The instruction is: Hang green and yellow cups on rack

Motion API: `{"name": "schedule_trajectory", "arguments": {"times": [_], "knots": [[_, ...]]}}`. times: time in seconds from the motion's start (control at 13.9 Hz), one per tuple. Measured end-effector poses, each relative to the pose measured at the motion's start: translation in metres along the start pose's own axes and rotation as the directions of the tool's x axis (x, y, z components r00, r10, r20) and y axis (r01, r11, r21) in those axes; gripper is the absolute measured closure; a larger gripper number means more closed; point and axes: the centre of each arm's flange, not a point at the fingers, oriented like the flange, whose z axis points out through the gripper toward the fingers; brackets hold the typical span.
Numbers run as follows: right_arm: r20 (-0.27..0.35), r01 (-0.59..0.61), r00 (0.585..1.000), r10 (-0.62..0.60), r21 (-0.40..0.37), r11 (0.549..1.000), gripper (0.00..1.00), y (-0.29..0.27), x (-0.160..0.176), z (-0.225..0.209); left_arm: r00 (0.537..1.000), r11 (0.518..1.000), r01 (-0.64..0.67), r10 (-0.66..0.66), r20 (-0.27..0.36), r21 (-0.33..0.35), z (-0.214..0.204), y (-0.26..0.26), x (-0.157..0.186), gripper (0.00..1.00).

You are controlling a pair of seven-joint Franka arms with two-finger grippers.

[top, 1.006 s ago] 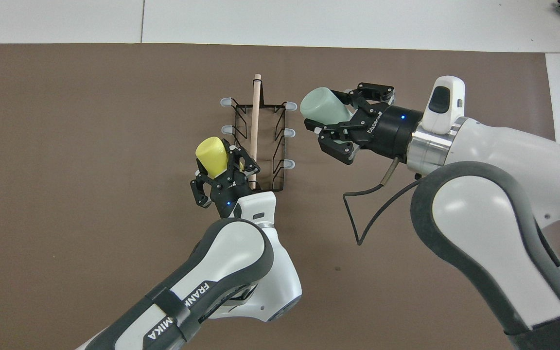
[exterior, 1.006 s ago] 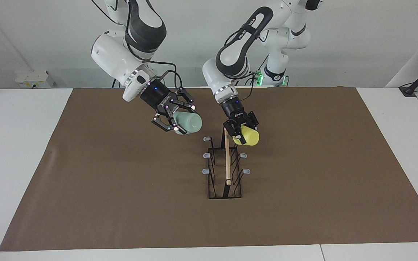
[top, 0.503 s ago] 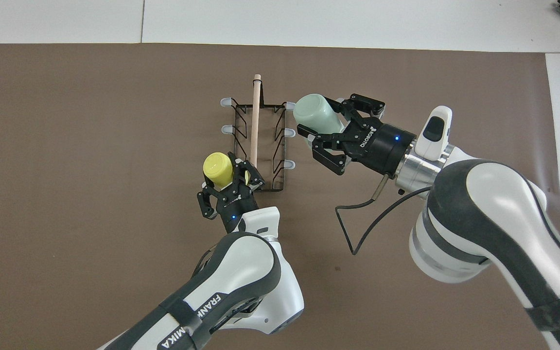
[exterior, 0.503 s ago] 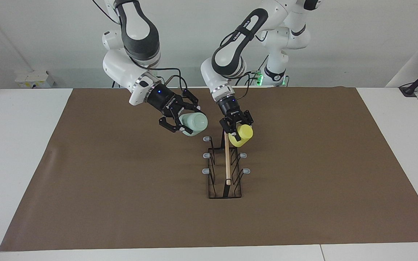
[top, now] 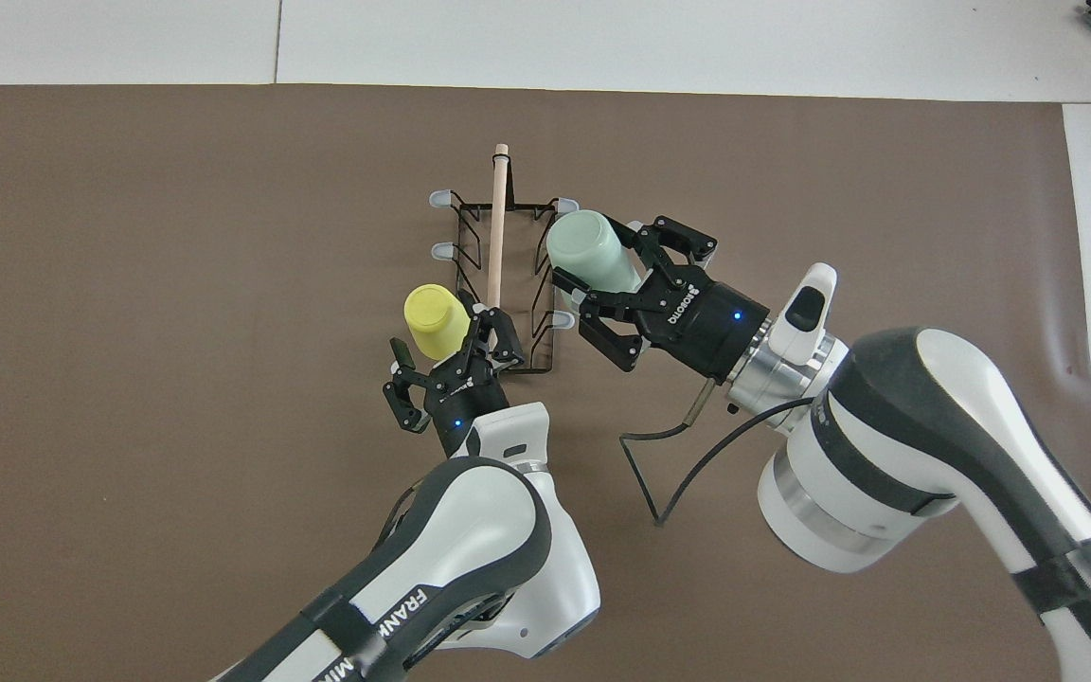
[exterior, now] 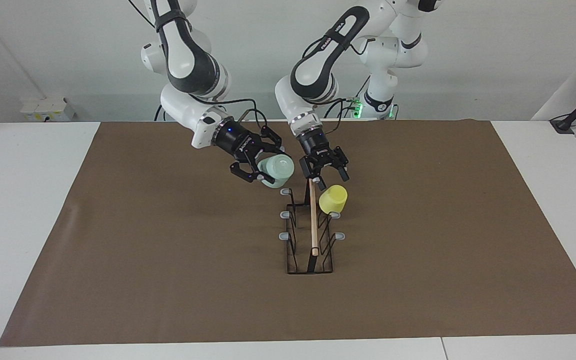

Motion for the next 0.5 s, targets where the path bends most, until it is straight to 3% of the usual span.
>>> {"name": "schedule_trajectory", "arguments": {"times": [0.22,0.5], "knots": [[-0.019,-0.006,1.000,0.006,0.021,1.000,0.31,-0.008,-0.022,0.001,0.996,0.995,-0.073,0.070,0.053,0.065,0.003,0.013,0.028,0.00],[-0.044,0.026,0.999,-0.024,0.031,0.999,0.31,-0.013,-0.052,-0.001,0.972,0.978,-0.194,0.181,0.150,0.075,0.019,0.017,0.066,0.00]]}}
